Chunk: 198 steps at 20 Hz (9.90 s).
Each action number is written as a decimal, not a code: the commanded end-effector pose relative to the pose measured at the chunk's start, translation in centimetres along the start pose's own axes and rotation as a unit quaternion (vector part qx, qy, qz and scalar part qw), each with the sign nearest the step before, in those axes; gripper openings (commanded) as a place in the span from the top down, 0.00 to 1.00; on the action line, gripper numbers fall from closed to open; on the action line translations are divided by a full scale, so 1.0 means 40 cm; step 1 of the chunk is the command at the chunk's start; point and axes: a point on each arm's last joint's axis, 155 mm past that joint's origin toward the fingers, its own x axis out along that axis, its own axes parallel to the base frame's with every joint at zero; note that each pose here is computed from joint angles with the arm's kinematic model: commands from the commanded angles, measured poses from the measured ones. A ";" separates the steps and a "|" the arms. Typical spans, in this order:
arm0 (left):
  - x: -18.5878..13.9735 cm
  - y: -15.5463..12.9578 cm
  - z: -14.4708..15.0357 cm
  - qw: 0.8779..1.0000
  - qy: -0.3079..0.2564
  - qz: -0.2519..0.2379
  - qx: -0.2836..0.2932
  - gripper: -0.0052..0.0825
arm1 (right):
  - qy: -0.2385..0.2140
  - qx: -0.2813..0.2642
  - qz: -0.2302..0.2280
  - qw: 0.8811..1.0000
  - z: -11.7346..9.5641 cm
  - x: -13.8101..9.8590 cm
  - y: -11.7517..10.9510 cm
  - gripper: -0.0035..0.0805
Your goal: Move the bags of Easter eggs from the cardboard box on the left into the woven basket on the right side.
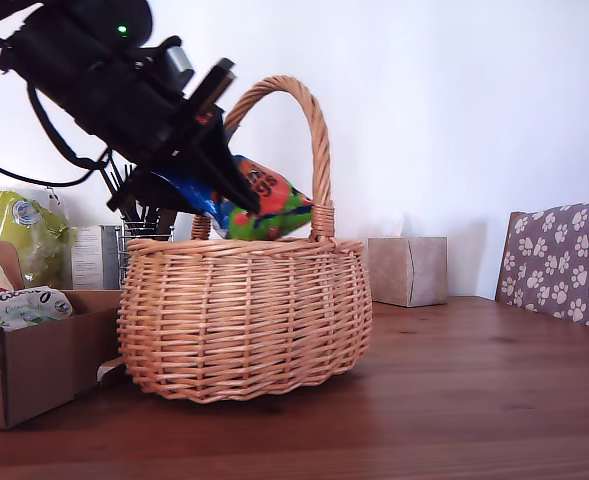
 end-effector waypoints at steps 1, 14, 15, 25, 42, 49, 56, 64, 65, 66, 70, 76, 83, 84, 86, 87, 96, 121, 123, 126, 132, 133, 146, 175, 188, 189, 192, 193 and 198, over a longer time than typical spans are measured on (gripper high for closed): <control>0.029 0.009 -0.015 1.000 0.008 0.013 -0.002 0.86 | -0.005 -0.002 -0.001 1.000 0.005 -0.005 0.000 0.95; 0.039 0.014 -0.001 0.999 -0.006 0.051 -0.002 0.34 | -0.005 -0.002 0.000 1.000 0.006 -0.005 0.001 0.95; 0.036 0.011 0.006 0.999 -0.007 0.051 0.001 0.41 | -0.005 -0.002 0.000 1.000 0.005 -0.005 0.001 0.95; -0.089 0.045 0.069 0.985 0.011 0.169 0.039 0.88 | 0.001 -0.002 0.001 1.000 -0.003 -0.005 0.002 0.95; -0.497 0.169 0.022 0.944 -0.105 0.311 0.026 0.97 | -0.016 -0.002 -0.002 1.000 0.019 -0.006 -0.001 0.95; -0.532 0.243 -0.015 0.951 -0.083 0.296 0.044 0.95 | -0.016 -0.002 -0.002 1.000 0.019 -0.006 -0.001 0.95; -0.465 0.373 -0.023 0.946 -0.024 0.311 0.089 0.23 | -0.015 -0.002 -0.002 1.000 0.018 -0.006 -0.001 0.95; -0.327 0.518 -0.041 0.954 0.053 0.289 0.050 0.23 | -0.015 -0.002 -0.002 1.000 0.018 -0.005 -0.001 0.95; -0.315 0.539 -0.040 0.953 0.061 0.292 0.046 0.23 | -0.015 -0.002 -0.002 1.000 0.018 -0.005 -0.001 0.95; -0.310 0.557 -0.038 0.951 0.067 0.299 0.043 0.23 | -0.015 -0.002 -0.002 1.000 0.018 -0.005 -0.001 0.95; -0.301 0.617 -0.045 0.939 0.097 0.328 0.032 0.23 | -0.015 -0.002 -0.002 1.000 0.017 -0.005 -0.001 0.95; -0.243 0.640 -0.133 0.941 0.157 0.301 0.000 0.23 | -0.015 -0.002 -0.002 1.000 0.017 -0.005 -0.001 0.95; -0.187 0.577 -0.162 0.955 0.172 0.242 -0.020 0.23 | -0.015 -0.002 -0.002 1.000 0.018 -0.005 -0.001 0.95; -0.178 0.564 -0.164 0.956 0.175 0.236 -0.018 0.23 | -0.015 -0.002 -0.002 1.000 0.018 -0.005 -0.001 0.95; -0.162 0.541 -0.170 0.956 0.184 0.229 -0.014 0.23 | -0.015 -0.002 -0.002 1.000 0.018 -0.005 -0.001 0.95; -0.152 0.526 -0.172 0.957 0.187 0.222 -0.011 0.23 | -0.015 -0.002 -0.002 1.000 0.018 -0.005 -0.001 0.95; -0.110 0.438 -0.219 0.954 0.232 0.190 -0.018 0.23 | -0.015 -0.002 -0.002 1.000 0.018 -0.005 -0.001 0.95; -0.134 0.393 -0.148 0.954 0.250 0.163 -0.035 0.84 | -0.011 -0.002 -0.001 1.000 0.012 -0.005 0.000 0.95; -0.154 0.372 -0.116 0.957 0.238 0.161 -0.030 0.85 | -0.009 -0.001 -0.001 1.000 0.011 -0.005 0.000 0.95; -0.184 0.340 -0.071 0.965 0.209 0.159 -0.015 0.88 | -0.009 -0.001 -0.001 1.000 0.011 -0.005 0.000 0.95; -0.226 0.284 -0.036 0.973 0.180 0.145 -0.004 0.96 | -0.010 -0.001 -0.001 1.000 0.011 -0.005 0.000 0.95; -0.229 0.280 -0.033 0.974 0.178 0.143 -0.003 0.96 | -0.010 -0.001 -0.001 1.000 0.011 -0.005 0.000 0.95; -0.340 0.032 0.101 0.998 0.042 0.031 0.042 0.96 | -0.009 -0.001 -0.001 1.000 0.011 -0.005 0.000 0.95; -0.108 0.076 0.110 0.989 0.057 0.131 -0.030 0.96 | -0.009 -0.002 -0.001 1.000 0.010 -0.005 0.000 0.95; -0.113 0.090 0.083 0.985 0.074 0.148 -0.057 0.59 | -0.009 -0.001 -0.001 1.000 0.010 -0.005 0.000 0.95; -0.114 0.092 0.087 0.985 0.072 0.150 -0.047 0.61 | -0.008 -0.001 -0.001 1.000 0.009 -0.005 0.000 0.95; -0.140 0.099 0.093 0.983 0.071 0.168 -0.019 0.80 | -0.008 -0.001 -0.001 1.000 0.009 -0.005 0.000 0.95; -0.157 0.101 0.094 0.982 0.071 0.175 -0.004 0.87 | -0.008 -0.001 -0.001 1.000 0.009 -0.005 0.000 0.95; -0.259 0.093 0.143 0.976 0.031 0.208 0.061 0.97 | -0.008 -0.001 -0.001 1.000 0.009 -0.005 0.000 0.95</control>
